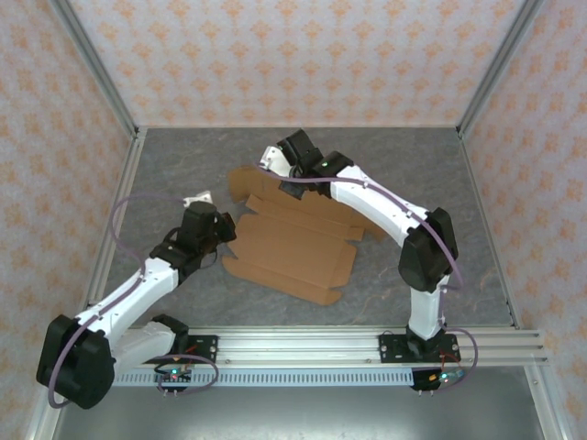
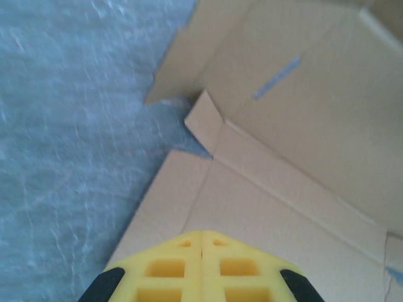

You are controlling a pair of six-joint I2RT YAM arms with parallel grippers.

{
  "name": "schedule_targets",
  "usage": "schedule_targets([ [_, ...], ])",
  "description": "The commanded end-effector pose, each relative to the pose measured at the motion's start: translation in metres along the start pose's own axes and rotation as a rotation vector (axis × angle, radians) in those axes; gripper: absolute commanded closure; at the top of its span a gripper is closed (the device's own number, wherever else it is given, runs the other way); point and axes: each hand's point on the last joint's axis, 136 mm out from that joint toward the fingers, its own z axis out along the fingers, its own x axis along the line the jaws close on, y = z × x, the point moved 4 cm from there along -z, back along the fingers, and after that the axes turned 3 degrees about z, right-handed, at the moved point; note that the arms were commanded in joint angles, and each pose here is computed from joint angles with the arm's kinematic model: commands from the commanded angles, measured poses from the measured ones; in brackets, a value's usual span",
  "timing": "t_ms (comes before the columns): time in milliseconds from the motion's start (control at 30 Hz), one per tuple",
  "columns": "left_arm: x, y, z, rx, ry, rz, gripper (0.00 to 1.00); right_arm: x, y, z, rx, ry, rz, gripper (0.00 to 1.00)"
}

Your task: Fold the paper box

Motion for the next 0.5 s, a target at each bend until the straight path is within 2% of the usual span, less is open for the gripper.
schedule_targets([
  [0,0.007,0.019,-0.004,-0.02,0.039,0.003,0.93,0.008,-0.014,0.003,0.058,-0.006,0.005,1.0],
  [200,0.015,0.051,0.007,-0.041,0.037,-0.059,0.87,0.005,-0.015,0.004,0.047,-0.107,-0.04,1.0],
  [333,0.016,0.072,0.013,-0.059,0.041,-0.074,0.81,0.008,-0.015,0.007,0.031,-0.161,-0.073,1.0],
  [467,0.013,0.089,0.019,-0.067,0.035,-0.06,0.79,0.012,-0.013,0.009,0.01,-0.222,-0.115,1.0],
])
